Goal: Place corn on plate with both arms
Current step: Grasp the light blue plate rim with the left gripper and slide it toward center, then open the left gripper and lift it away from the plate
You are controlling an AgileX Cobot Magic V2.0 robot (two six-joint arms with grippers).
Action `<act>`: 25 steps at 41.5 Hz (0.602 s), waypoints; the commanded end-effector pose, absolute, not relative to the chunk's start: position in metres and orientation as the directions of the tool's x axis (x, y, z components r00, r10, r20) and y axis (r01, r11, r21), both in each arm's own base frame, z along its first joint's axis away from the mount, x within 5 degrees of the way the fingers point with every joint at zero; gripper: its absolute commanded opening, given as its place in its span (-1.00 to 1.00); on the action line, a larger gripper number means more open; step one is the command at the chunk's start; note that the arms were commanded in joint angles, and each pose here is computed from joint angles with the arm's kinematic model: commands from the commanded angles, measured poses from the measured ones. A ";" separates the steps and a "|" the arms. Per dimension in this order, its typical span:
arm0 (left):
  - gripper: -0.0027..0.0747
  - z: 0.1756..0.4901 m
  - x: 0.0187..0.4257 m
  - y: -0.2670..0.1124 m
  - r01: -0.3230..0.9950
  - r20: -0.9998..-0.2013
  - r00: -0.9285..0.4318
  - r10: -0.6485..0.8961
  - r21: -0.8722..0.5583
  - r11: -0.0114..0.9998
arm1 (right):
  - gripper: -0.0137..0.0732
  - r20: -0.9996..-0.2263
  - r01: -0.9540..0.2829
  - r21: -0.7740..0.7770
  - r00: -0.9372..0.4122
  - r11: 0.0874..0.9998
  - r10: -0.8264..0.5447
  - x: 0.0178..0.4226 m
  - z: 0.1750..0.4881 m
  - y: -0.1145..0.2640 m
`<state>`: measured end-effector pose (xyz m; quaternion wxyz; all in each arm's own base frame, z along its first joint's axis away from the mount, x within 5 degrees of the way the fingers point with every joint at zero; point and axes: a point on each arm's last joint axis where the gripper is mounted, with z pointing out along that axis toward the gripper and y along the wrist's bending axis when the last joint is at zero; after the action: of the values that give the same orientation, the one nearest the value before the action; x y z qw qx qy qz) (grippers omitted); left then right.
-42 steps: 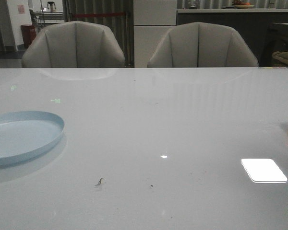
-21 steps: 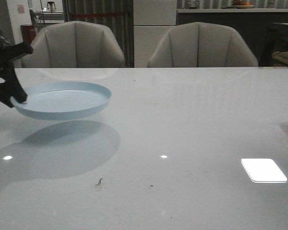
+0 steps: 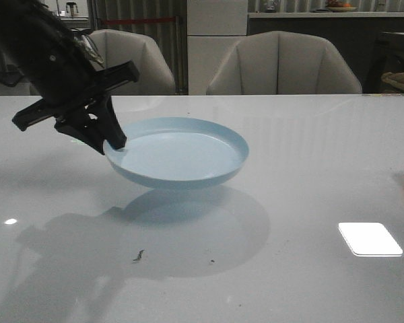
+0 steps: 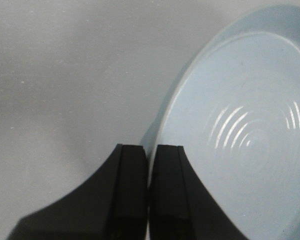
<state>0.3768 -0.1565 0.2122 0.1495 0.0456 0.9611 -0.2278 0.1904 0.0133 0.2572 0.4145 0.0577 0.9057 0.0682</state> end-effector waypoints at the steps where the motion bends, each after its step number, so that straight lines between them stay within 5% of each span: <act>1: -0.69 0.240 0.372 -0.169 0.190 -0.387 -0.922 -0.003 -0.460 0.867 | 0.41 -0.800 0.038 0.176 -0.577 0.984 0.165 0.196 0.273 0.012; 18: -0.67 0.210 0.353 -0.172 0.167 -0.303 -0.953 0.028 -0.444 0.880 | 0.41 -0.795 0.039 0.175 -0.583 0.984 0.165 0.196 0.273 0.012; 25: -0.33 0.208 0.353 -0.170 0.183 -0.321 -0.946 0.046 -0.413 0.892 | 0.41 -0.795 0.039 0.175 -0.583 0.984 0.165 0.196 0.273 0.012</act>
<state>0.3525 -0.1668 0.1815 0.1086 0.0578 0.9698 -0.2108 0.1896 0.0134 0.2563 0.4080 0.0575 0.9086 0.0679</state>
